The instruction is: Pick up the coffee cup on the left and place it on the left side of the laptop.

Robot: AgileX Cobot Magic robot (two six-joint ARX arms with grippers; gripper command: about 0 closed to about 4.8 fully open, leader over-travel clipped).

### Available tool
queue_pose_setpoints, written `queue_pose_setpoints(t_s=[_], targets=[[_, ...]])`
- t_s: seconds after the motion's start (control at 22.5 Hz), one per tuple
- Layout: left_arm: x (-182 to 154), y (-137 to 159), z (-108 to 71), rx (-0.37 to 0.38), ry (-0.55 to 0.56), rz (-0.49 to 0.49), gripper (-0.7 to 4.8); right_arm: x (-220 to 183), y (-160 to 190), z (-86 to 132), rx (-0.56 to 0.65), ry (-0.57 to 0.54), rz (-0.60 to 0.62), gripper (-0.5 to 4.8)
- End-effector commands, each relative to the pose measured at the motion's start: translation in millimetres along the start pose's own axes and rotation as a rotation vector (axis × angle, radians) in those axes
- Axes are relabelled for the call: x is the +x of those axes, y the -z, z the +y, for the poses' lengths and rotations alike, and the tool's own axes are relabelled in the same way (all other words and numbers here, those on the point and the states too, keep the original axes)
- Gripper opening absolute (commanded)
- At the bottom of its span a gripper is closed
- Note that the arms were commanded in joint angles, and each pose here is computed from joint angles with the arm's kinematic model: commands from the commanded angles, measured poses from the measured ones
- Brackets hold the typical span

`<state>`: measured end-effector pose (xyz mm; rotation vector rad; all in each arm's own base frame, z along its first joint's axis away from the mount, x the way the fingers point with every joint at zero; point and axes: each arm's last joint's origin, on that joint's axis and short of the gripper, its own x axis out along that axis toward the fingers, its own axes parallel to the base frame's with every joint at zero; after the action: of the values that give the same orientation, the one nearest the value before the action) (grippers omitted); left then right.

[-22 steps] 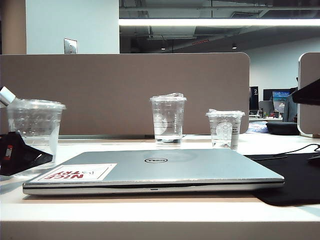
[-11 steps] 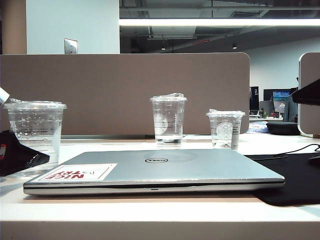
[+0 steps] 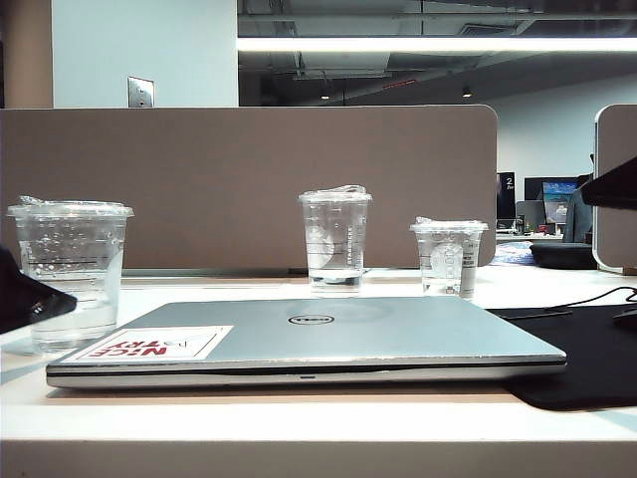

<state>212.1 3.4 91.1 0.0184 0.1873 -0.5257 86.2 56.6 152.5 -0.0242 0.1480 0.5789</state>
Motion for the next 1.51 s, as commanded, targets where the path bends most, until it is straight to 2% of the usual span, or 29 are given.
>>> queue_pose_setpoints(t_s=[0.04,0.13,0.36,0.45,0.53,0.58,0.67,0.71,0.8,0.85,1.02,1.2,1.29,1.51], targets=[[-8.4,-6.9,-1.6,0.025,-0.050,-0.041,4.79,0.4,-0.2,0.0,0.003,0.001,-0.012,-0.04],[-14.2,-10.0,-2.7,0.024,-0.062,-0.056,4.79,0.4,-0.2,0.0,0.003,0.000,-0.012,-0.04],[-35.2,-19.6,-16.8,-0.051,-0.064,-0.119,4.79,0.4,-0.2,0.0,0.003,0.001,-0.012,-0.04],[-40.0,-22.4,-20.0,-0.057,-0.050,-0.133,4.79,0.4,-0.2,0.1,0.003,0.000,-0.012,-0.04],[-44.9,-33.9,-21.3,-0.039,-0.022,-0.191,4.22,0.2,-0.4,0.0,0.003,0.000,-0.015,-0.04],[-46.6,-38.1,-21.8,-0.038,-0.024,-0.216,4.19,0.2,-0.4,0.1,0.003,0.001,-0.015,-0.04],[-50.8,-47.9,-23.2,-0.022,-0.037,-0.275,3.44,0.2,-0.4,0.0,0.003,0.000,-0.015,-0.04],[-55.6,-57.7,-25.5,0.000,-0.042,-0.334,1.71,0.2,-0.4,0.1,0.003,0.000,-0.015,-0.04],[-60.8,-67.0,-28.5,0.012,-0.034,-0.393,-0.17,0.1,-0.5,0.0,0.003,0.001,-0.016,-0.04],[-63.3,-71.0,-29.7,0.002,-0.033,-0.420,-0.03,-0.2,-0.8,0.0,0.003,0.000,-0.021,-0.04],[-76.2,-86.4,-36.5,-0.069,-0.044,-0.519,-0.05,-0.6,-1.3,0.1,0.003,0.000,-0.027,-0.04],[-88.2,-92.4,-43.7,-0.049,-0.088,-0.535,-0.05,-1.4,-2.3,-1.1,0.005,0.012,-0.041,-0.04],[-95.5,-94.2,-49.1,-0.037,-0.090,-0.539,-0.05,-4.2,-5.2,-4.4,0.008,0.042,-0.082,-0.04],[-110.1,-94.2,-55.9,-0.046,-0.221,-0.571,-0.05,-8.6,-8.1,-18.6,0.020,0.191,-0.126,-0.04]])
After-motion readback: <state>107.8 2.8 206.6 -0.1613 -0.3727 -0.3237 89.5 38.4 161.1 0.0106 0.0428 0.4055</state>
